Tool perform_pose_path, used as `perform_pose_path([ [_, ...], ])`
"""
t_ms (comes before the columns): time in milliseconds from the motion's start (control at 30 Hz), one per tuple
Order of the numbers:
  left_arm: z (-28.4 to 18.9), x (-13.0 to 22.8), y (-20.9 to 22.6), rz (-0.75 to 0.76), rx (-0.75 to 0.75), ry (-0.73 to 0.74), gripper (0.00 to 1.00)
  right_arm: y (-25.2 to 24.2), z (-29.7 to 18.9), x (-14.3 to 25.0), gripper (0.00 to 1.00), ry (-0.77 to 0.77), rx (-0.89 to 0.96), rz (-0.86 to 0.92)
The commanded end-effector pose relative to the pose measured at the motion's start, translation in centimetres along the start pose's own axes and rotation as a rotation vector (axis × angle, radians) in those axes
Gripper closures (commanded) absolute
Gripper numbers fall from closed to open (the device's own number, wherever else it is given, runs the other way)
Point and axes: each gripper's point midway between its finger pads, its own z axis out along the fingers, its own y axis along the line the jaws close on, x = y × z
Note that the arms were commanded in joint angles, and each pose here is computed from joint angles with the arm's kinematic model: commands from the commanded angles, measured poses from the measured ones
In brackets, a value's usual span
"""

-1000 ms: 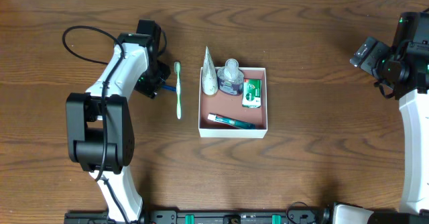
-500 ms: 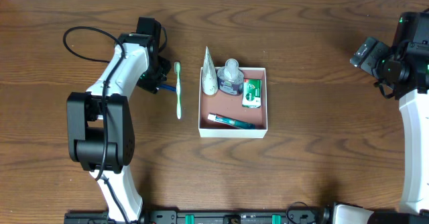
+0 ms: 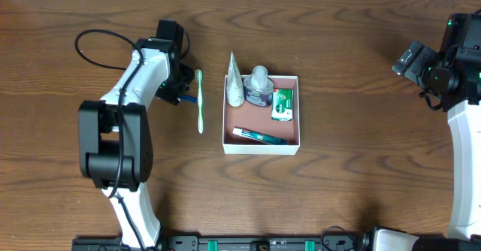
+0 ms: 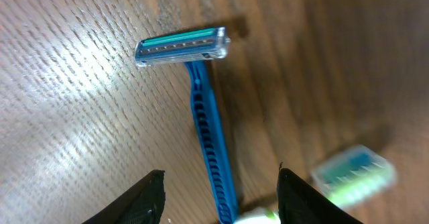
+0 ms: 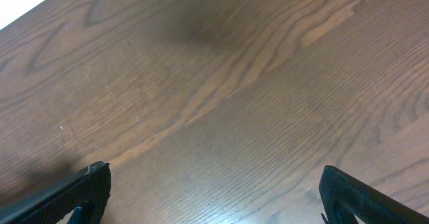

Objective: Pack container
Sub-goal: 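Reach the left gripper down to the blue razor and grasp its handle, then lift the blue razor and lower it into the box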

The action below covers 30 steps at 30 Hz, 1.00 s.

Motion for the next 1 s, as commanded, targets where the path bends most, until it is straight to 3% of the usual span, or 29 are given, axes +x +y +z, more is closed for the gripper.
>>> perform_pose_path([
  [0, 1.9, 0.4, 0.9, -0.012, -0.056, 0.017, 0.46, -0.4, 0.0, -0.2, 0.01, -0.008, 0.018, -0.006],
  [467, 3.8, 2.2, 2.1, 0.047, -0.136, 0.05, 0.48, -0.4, 0.0, -0.2, 0.01, -0.008, 0.018, -0.006],
  [600, 3.7, 2.7, 2.7, 0.164, -0.162, 0.07, 0.67, -0.4, 0.0, -0.2, 0.01, -0.008, 0.018, -0.006],
  [667, 3.6, 2.8, 3.2, 0.226, -0.176, 0.082, 0.68, -0.4, 0.0, -0.2, 0.01, -0.008, 0.018, -0.006],
  [800, 3.6, 2.8, 3.2, 0.343, -0.175, 0.091, 0.79, -0.4, 0.0, -0.2, 0.01, -0.008, 0.018, -0.006],
  [900, 3.6, 2.7, 3.2, 0.439, -0.17, 0.1, 0.94, -0.4, 0.0, -0.2, 0.01, -0.008, 0.018, -0.006],
  [967, 3.5, 2.7, 3.2, 0.514, -0.166, 0.106, 0.94, -0.4, 0.0, -0.2, 0.01, -0.008, 0.018, -0.006],
])
